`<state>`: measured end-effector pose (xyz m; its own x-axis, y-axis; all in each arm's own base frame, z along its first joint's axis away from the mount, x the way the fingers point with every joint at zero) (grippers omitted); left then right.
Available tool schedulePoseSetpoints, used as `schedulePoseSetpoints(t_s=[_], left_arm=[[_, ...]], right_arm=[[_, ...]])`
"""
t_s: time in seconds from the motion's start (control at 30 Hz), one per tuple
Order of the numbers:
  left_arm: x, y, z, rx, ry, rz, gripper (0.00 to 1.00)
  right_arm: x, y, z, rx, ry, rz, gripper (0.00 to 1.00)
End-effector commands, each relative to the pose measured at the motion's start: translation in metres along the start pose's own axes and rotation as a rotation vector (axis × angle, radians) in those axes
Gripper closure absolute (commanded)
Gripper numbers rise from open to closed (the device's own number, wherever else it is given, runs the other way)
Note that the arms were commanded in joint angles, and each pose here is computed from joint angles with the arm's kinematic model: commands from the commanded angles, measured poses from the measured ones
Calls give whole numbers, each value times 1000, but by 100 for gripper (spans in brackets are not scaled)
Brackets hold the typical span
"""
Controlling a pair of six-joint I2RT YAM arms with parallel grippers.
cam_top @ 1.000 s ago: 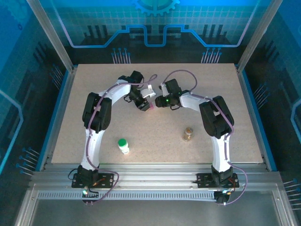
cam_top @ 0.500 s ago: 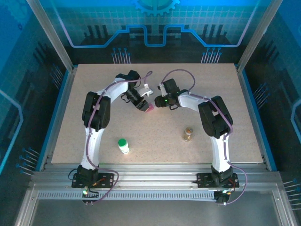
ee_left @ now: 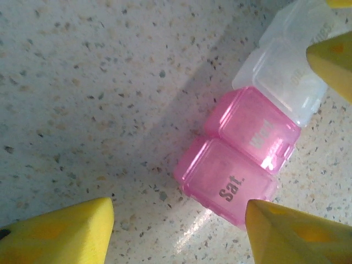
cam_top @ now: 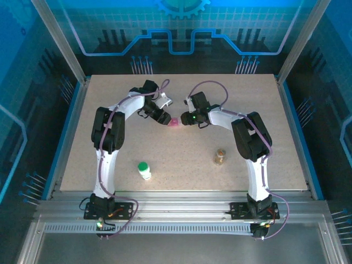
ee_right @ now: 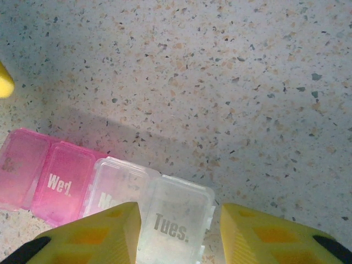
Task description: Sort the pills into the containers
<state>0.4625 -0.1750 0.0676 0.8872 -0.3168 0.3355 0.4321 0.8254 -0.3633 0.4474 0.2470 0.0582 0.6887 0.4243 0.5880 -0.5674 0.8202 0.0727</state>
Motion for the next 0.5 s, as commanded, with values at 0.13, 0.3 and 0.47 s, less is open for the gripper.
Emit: schedulePoseSetpoints(t_s=[0.13, 0.3, 0.47], left_arm=[[15, -35, 27, -71, -132, -181, 28], [-6, -40, 21, -52, -147, -395, 24], [-9, -35, 14, 8, -144, -451, 14]], right_arm=[[-71, -4, -24, -32, 262, 7, 56], [-70, -4, -25, -21, 270, 17, 56], [-67, -2, -25, -8, 264, 19, 56]])
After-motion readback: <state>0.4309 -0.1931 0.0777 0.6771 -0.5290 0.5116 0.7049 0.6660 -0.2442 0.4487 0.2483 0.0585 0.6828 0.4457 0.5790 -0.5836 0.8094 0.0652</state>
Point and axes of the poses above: each hand's point on the last joint's axis, 136 mm out from that joint toward the fingers, its own z axis back along the fingers, its own y axis along the line the jaws close on, x = y × z, the point moved 3 cm from there along z, back along the fingers, and after that the axes turned 14 degrees about z, right-handed, at the moved point
